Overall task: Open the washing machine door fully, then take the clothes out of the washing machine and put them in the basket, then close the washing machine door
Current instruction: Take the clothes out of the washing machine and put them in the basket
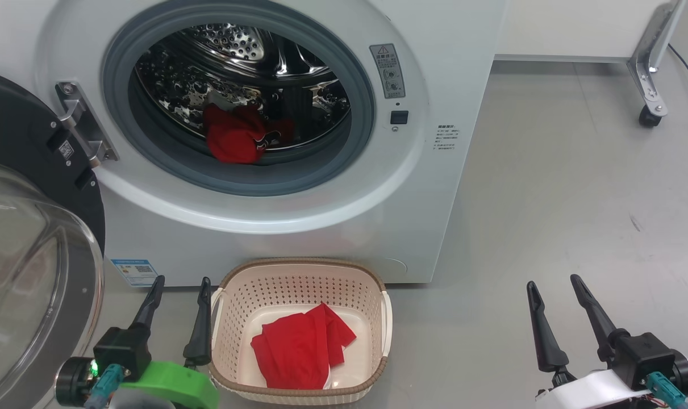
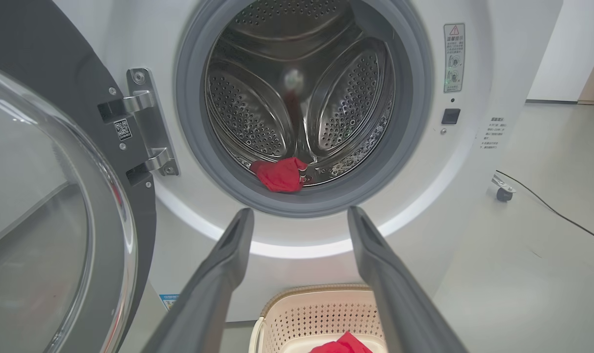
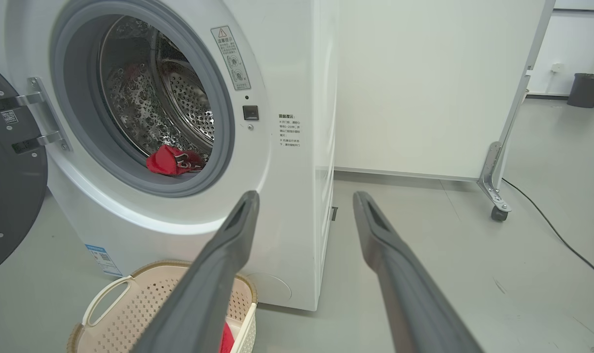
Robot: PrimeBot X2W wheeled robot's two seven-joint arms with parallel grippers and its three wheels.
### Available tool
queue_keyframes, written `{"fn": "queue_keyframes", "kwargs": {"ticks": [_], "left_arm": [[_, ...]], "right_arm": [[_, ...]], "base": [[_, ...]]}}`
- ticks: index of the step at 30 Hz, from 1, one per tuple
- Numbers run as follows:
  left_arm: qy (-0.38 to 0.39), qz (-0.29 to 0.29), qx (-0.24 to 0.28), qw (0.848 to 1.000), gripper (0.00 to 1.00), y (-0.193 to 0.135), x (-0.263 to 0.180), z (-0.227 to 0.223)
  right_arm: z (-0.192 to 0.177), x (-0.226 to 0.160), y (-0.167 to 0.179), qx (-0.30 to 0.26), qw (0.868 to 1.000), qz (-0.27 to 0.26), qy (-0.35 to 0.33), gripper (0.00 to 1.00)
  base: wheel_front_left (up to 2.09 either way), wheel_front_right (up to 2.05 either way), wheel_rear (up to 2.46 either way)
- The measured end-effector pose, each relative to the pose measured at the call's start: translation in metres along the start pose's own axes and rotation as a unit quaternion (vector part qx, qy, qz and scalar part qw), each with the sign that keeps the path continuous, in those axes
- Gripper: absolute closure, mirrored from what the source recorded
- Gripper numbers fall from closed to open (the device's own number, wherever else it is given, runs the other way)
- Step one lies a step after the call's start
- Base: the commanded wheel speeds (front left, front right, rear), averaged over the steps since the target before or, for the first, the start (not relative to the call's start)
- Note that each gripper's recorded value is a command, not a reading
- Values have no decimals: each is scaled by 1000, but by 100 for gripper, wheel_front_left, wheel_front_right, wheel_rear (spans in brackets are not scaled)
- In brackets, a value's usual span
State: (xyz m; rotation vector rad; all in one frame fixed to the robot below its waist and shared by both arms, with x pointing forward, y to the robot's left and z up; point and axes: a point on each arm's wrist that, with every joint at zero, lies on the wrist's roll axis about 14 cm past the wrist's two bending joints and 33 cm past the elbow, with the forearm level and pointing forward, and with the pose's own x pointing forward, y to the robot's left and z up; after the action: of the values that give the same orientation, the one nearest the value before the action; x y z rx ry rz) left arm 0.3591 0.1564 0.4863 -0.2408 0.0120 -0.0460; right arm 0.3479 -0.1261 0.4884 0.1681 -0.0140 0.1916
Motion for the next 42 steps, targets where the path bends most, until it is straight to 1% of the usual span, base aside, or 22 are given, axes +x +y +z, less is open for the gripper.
{"fn": "queue_keyframes", "kwargs": {"ticks": [12,21,29,34,42], "left_arm": [[9,-6,0,1000,0,-5,2,-1],[54,-23,-4,998,0,-15,11,-23],[99,-71,-14,992,0,-41,44,-41],[135,-87,-20,987,0,-52,69,-55],[191,-106,-15,976,0,-64,116,-74]], "right_arm": [[-2,0,-3,1,1000,-7,3,0],[-7,2,0,7,1000,-5,11,0],[-7,4,-9,8,1000,-20,11,0],[-8,3,-20,8,999,-39,13,0],[-13,6,-38,10,997,-67,21,0]], "base": [[0,0,0],[0,0,0],[0,0,0],[0,0,0],[0,0,0]]}}
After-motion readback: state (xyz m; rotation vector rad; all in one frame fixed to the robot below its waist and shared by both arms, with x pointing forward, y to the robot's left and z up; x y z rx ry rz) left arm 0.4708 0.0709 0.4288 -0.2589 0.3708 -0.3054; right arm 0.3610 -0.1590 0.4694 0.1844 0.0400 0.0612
